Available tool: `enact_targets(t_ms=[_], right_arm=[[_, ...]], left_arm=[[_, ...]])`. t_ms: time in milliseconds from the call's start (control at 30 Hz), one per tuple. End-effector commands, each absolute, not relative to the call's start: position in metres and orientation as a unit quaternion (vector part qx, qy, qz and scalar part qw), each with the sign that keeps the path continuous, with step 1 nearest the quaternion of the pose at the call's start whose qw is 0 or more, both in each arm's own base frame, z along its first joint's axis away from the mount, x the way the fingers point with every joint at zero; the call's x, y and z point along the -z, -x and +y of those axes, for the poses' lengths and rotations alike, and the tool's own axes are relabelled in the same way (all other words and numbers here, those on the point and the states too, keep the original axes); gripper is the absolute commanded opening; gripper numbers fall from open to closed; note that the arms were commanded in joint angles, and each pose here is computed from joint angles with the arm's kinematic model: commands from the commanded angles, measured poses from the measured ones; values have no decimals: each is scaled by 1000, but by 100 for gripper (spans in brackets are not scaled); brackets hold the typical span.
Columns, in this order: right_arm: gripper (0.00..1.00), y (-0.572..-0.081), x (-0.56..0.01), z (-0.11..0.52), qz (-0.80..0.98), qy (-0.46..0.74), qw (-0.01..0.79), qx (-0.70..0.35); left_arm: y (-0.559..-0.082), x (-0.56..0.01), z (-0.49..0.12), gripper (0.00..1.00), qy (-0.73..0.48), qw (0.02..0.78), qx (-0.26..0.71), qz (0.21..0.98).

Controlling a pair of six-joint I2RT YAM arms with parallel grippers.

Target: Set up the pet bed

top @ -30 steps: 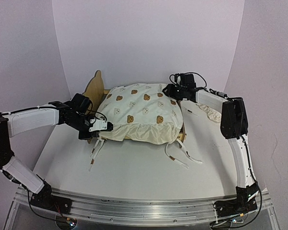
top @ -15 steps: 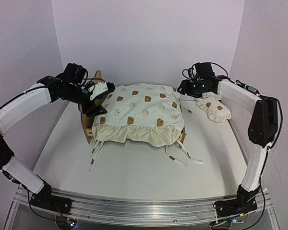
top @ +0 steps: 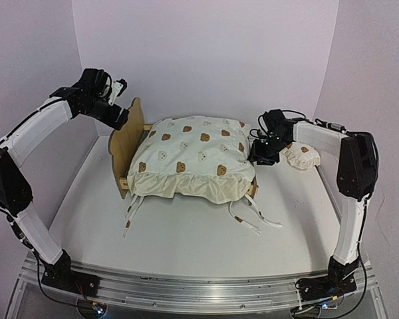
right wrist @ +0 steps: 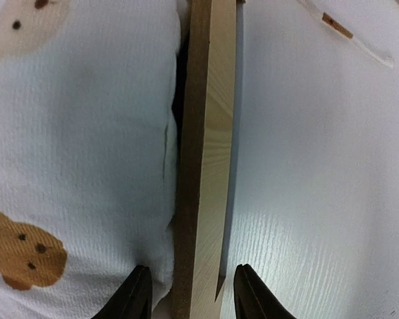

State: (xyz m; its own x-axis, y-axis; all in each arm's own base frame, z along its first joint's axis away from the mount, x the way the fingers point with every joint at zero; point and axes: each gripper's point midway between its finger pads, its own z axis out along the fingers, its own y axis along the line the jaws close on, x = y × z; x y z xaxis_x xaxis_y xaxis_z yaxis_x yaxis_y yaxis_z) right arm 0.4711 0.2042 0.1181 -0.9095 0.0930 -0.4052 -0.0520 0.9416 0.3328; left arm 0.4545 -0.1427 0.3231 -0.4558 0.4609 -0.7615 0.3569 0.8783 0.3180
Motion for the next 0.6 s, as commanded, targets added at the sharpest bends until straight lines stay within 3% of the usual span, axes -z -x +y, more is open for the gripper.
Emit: enact_targets(t_ms=[0,267,567], right_arm=[[40,-449,-111,212,965,-23,163,-204],[22,-397,-104,216,977,-8,133,-169],[17,-297,-102,237,988,9,133,-83]], left_arm=[[-449,-297,-119,100,-204,425,-81,878],[-460,-276,-113,98,-223,419,-103,874],[-496,-278,-117,93,-266,454,-134,840]])
